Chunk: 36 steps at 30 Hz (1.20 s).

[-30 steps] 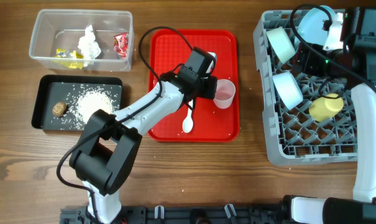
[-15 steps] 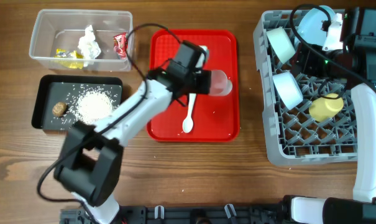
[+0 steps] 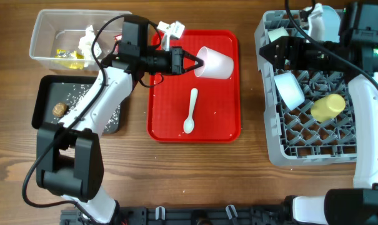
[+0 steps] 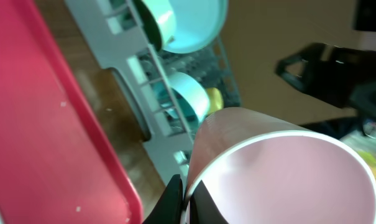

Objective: Sort waste into correct bins and load items into the dishwasher rack
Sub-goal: 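Lift the pink cup and pass it toward the right gripper, then grasp the pink cup with the right gripper and open the left gripper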

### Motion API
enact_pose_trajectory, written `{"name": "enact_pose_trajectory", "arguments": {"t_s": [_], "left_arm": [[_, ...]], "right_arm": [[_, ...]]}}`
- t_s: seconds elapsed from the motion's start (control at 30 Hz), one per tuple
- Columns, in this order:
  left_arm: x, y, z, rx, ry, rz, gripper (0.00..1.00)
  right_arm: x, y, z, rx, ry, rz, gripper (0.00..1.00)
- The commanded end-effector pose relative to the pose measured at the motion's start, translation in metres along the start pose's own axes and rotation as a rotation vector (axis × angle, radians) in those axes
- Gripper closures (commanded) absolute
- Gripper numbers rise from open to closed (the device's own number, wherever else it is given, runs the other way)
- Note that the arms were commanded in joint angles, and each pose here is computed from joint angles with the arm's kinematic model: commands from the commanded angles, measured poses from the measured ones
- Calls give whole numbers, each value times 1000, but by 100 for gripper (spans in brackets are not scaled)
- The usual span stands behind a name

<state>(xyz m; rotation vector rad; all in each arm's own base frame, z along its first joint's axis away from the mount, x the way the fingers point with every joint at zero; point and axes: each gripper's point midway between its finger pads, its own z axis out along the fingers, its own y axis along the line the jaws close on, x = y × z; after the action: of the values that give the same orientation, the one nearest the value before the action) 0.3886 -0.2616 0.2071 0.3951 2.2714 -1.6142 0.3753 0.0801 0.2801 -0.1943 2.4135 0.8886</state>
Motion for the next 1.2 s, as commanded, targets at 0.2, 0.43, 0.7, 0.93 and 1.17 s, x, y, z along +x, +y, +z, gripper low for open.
{"name": "enact_pose_trajectory", "arguments": {"t_s": [0.2,0.43,0.7,0.93,1.17], "left_arm": [[5,-45,-12,218,60,91,96],[-1,-51,-13,243,46,158,96],[-5,-50,-11,222,26,177,96],[-5,-50,-11,221,25,177,96],[-7,-51,-11,224,20,191,96]], "right_arm": [[14,35,37,-449,-10,-85,11],[31,53,43,-670,-32,-121,8],[36,85,57,-772,-13,-203,0],[41,106,83,-720,28,-230,1],[40,104,85,-705,29,-221,17]]}}
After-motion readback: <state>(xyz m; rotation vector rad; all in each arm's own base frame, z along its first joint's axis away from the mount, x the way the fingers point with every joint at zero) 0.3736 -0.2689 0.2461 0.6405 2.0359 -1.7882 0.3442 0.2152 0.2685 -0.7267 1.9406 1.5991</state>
